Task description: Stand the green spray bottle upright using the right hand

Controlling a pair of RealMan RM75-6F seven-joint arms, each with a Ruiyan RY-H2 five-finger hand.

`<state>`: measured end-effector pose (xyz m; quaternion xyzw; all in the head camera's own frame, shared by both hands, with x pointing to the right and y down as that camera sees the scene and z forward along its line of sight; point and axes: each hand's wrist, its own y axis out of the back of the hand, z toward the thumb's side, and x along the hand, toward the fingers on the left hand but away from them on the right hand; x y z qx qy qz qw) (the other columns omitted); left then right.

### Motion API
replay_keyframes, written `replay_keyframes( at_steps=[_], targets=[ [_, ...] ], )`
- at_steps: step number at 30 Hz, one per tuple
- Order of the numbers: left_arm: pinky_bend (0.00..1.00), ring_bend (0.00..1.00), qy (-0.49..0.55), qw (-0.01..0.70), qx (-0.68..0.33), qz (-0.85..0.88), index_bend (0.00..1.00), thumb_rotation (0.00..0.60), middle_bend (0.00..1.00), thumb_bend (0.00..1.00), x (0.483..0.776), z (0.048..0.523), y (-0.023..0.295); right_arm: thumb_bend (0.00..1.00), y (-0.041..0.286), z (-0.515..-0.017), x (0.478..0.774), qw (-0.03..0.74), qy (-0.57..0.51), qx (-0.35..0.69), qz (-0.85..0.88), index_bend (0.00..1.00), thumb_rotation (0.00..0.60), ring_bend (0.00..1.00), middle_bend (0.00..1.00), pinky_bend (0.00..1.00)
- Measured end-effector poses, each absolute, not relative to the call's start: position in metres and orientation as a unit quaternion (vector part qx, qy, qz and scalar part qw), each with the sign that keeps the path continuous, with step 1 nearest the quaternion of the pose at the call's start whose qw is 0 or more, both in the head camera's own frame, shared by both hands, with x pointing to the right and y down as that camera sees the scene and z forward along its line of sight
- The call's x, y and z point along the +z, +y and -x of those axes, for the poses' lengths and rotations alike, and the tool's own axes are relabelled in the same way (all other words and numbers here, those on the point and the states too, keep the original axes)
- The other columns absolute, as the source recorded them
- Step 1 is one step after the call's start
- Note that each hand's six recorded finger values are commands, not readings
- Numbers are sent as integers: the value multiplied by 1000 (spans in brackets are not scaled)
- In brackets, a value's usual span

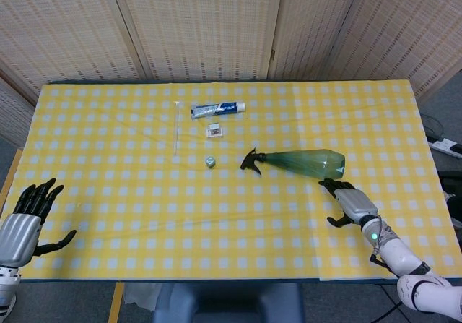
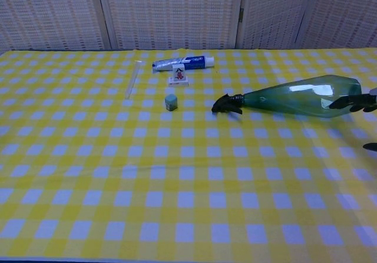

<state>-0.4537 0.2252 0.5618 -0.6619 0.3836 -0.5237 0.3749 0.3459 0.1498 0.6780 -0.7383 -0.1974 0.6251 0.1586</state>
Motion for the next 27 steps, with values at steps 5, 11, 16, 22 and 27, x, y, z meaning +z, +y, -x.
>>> replay_keyframes(
  at_steps=[5, 11, 16, 22, 27],
  targets=[
    [0, 78, 386, 373, -523, 662, 0, 416, 0, 305, 561, 454, 225, 387, 114, -355, 675, 193, -230, 643, 704, 0, 600, 0, 0, 0],
    [0, 78, 389, 372, -522, 661, 0, 416, 0, 305, 560, 456, 225, 387, 107, -351, 649, 202, -247, 626, 711, 0, 600, 4, 0, 0],
    [0, 78, 381, 375, -525, 662, 0, 415, 0, 305, 563, 453, 226, 387, 104, -335, 627, 229, -258, 589, 730, 0, 600, 16, 1, 0],
    [0, 80, 381, 371, -529, 661, 0, 422, 0, 309, 564, 453, 226, 387, 98, -304, 628, 297, -247, 549, 741, 0, 600, 32, 28, 0],
    [0, 81, 388, 368, -519, 667, 0, 422, 0, 309, 560, 453, 226, 387, 94, -282, 650, 368, -204, 557, 716, 0, 600, 35, 29, 0]
  ],
)
